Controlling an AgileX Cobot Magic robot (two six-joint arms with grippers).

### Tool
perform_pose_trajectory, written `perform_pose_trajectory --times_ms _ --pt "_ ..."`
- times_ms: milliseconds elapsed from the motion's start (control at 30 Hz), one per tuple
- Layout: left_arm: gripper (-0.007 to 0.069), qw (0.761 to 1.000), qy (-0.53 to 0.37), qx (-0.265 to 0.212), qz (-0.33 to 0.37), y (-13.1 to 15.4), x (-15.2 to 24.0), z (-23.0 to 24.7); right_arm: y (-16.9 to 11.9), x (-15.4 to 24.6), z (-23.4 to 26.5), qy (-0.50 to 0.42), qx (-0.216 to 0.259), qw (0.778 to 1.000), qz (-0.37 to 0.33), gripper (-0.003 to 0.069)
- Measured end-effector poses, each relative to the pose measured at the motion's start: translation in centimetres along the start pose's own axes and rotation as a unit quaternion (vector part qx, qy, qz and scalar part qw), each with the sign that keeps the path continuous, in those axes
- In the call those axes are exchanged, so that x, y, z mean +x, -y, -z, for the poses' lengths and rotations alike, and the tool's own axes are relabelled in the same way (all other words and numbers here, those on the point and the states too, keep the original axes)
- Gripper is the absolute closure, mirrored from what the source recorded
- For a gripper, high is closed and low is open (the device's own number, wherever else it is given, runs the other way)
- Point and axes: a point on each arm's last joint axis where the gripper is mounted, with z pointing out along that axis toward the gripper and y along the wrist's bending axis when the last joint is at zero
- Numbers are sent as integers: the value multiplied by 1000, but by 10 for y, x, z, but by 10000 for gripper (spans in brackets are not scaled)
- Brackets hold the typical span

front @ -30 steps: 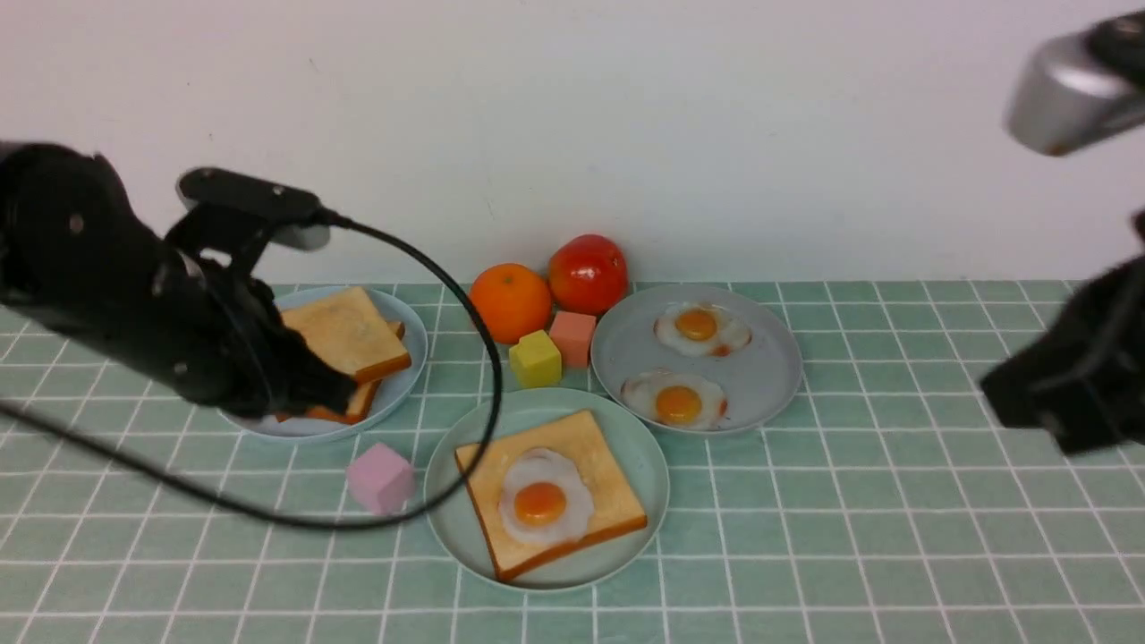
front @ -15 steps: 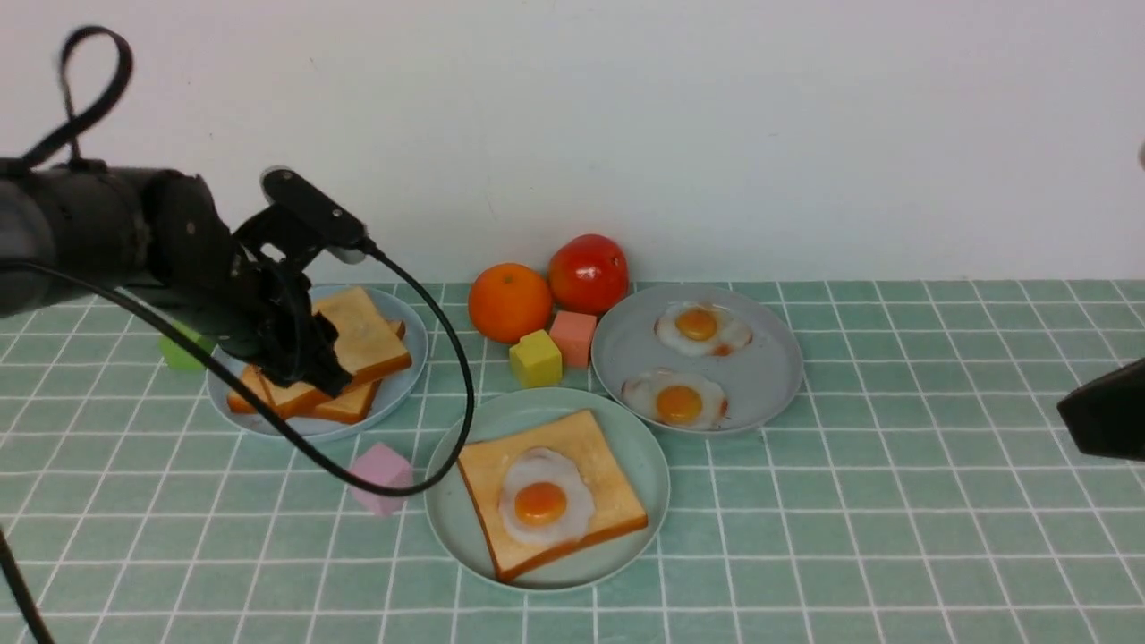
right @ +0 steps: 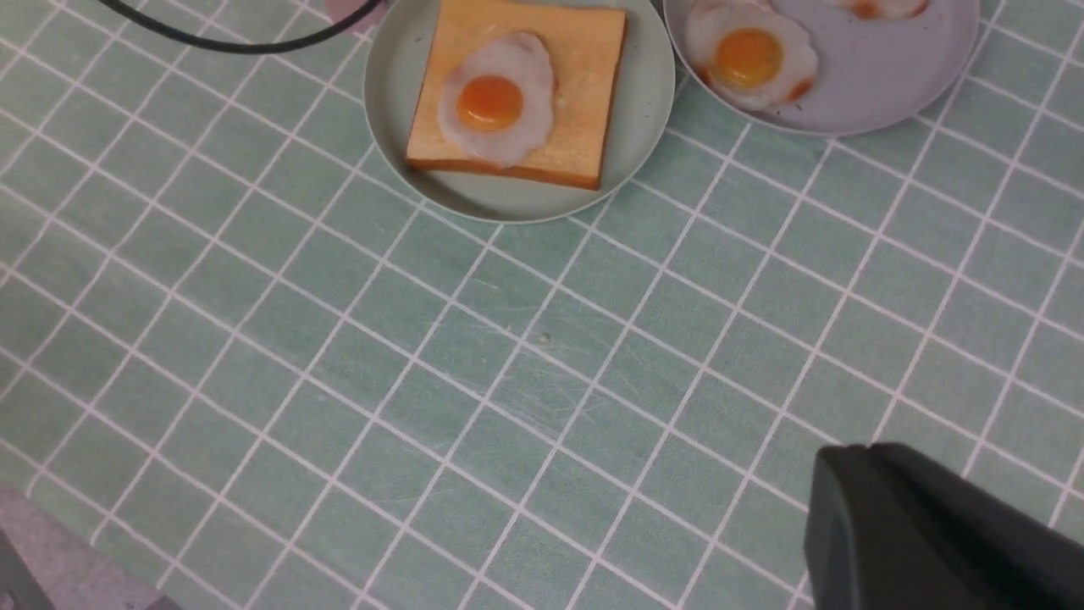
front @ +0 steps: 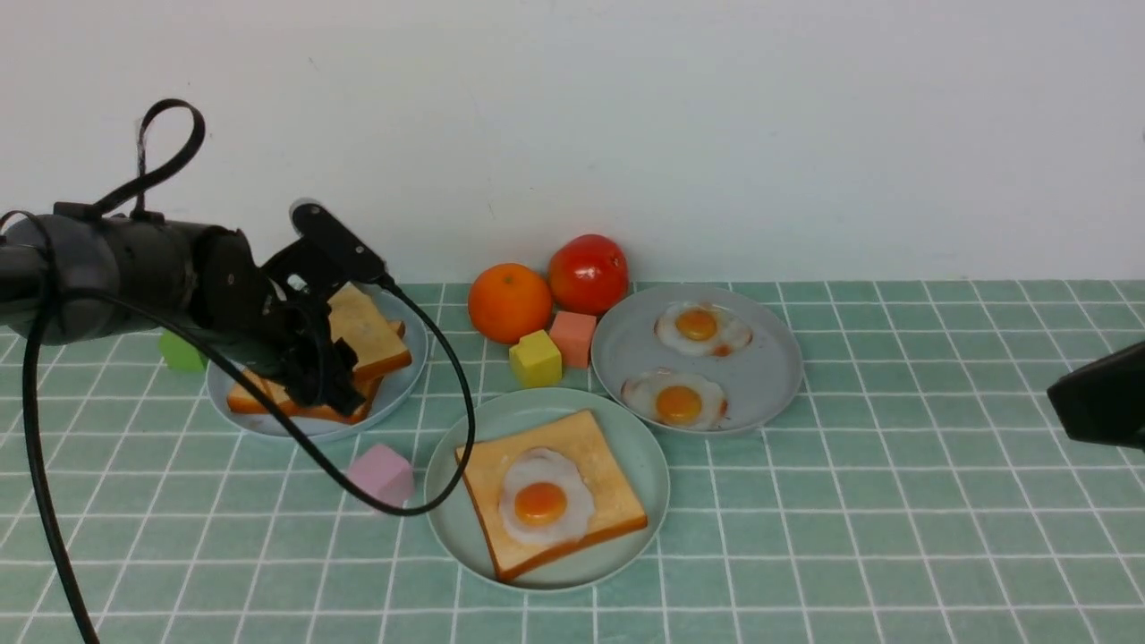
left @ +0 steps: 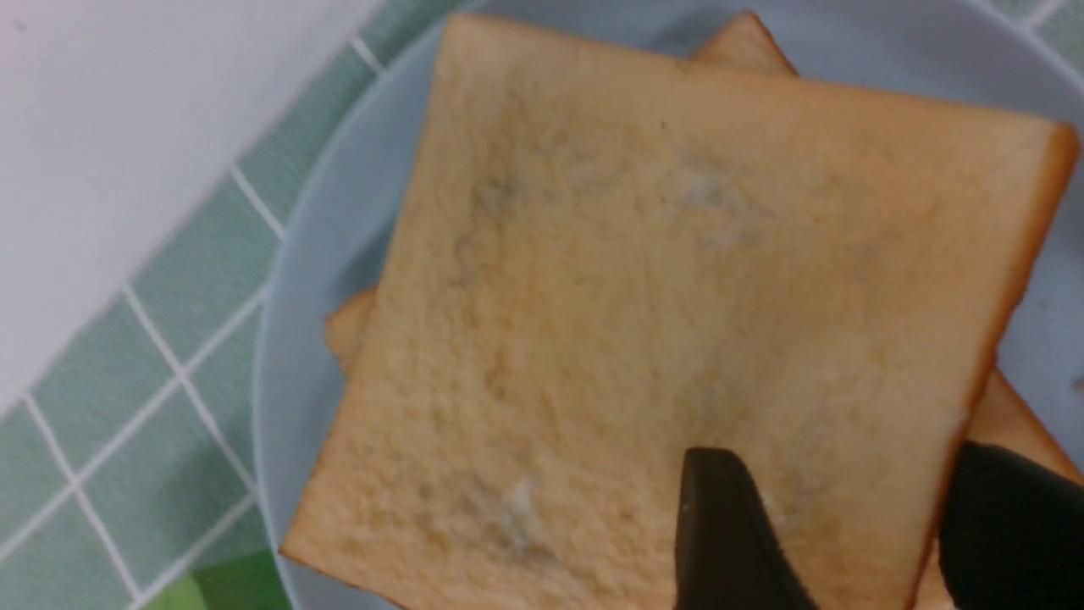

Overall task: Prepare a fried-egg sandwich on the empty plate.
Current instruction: Use the left arm to grab a slice of bread

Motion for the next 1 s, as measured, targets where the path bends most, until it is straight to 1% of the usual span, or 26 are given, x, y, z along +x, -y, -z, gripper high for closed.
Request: perform_pose_trajectory --times_ms 100,233,400,633,833,1000 --pt "314 1000 1 -1 -2 0 0 0 -1 0 0 0 -3 1000 -1 637" --pt "328 1000 0 0 -2 0 0 0 -2 0 0 -1 -14 1000 -6 637" --pt "300 1000 -6 4 -2 1 1 0 -5 0 0 -2 -26 1000 -11 637" --pt "216 1000 -9 6 0 1 2 0 -5 1 0 -5 -30 999 -13 632" --pt "209 1000 -6 3 -3 1 2 -4 -5 1 0 -6 -30 999 -13 629" --pt "209 1000 -16 5 -20 4 7 -15 -6 1 0 -6 -32 999 -14 627"
